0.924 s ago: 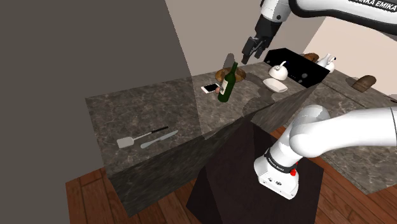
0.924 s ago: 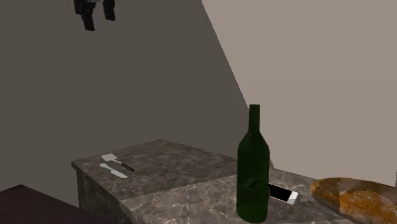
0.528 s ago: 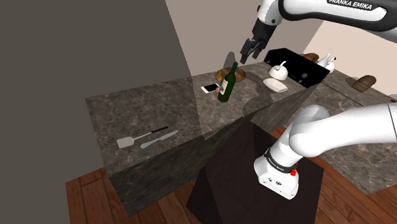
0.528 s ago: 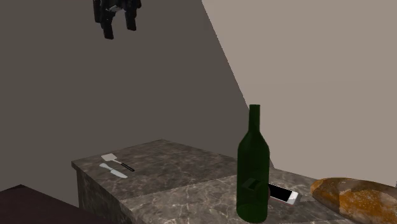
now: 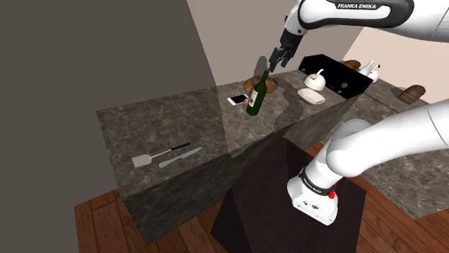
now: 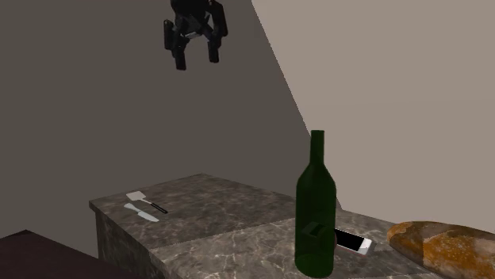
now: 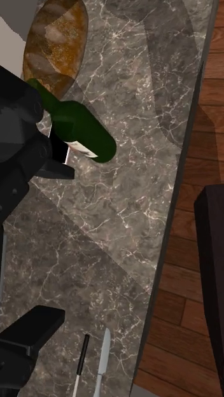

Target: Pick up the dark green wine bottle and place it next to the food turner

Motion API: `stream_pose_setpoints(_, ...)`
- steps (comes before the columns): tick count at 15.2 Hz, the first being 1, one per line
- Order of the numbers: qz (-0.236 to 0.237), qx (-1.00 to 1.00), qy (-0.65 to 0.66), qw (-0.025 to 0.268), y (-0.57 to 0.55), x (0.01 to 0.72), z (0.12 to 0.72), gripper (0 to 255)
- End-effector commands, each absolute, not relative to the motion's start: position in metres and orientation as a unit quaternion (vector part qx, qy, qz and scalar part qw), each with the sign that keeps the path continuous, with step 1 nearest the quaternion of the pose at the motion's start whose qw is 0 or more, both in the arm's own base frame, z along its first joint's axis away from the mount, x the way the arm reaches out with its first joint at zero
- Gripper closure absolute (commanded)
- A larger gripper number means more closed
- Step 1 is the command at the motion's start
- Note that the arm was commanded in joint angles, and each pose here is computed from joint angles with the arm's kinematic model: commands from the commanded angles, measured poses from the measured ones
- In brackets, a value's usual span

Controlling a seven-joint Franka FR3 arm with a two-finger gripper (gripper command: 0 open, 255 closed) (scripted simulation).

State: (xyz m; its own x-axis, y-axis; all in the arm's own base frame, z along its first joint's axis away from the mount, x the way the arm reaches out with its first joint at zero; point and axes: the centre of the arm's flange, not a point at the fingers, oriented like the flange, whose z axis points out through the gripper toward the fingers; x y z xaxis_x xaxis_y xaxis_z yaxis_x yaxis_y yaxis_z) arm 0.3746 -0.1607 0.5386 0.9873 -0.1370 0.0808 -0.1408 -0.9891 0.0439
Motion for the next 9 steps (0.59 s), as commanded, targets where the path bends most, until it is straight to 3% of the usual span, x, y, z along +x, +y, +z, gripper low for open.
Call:
stream_pose_setpoints(1, 0.038, 0.997, -0.07, 0.023, -0.182, 0.387, 0.53, 0)
stream_pose_setpoints(9, 0.032, 0.997, -0.07, 0.014, -0.27, 0.432, 0.484, 0)
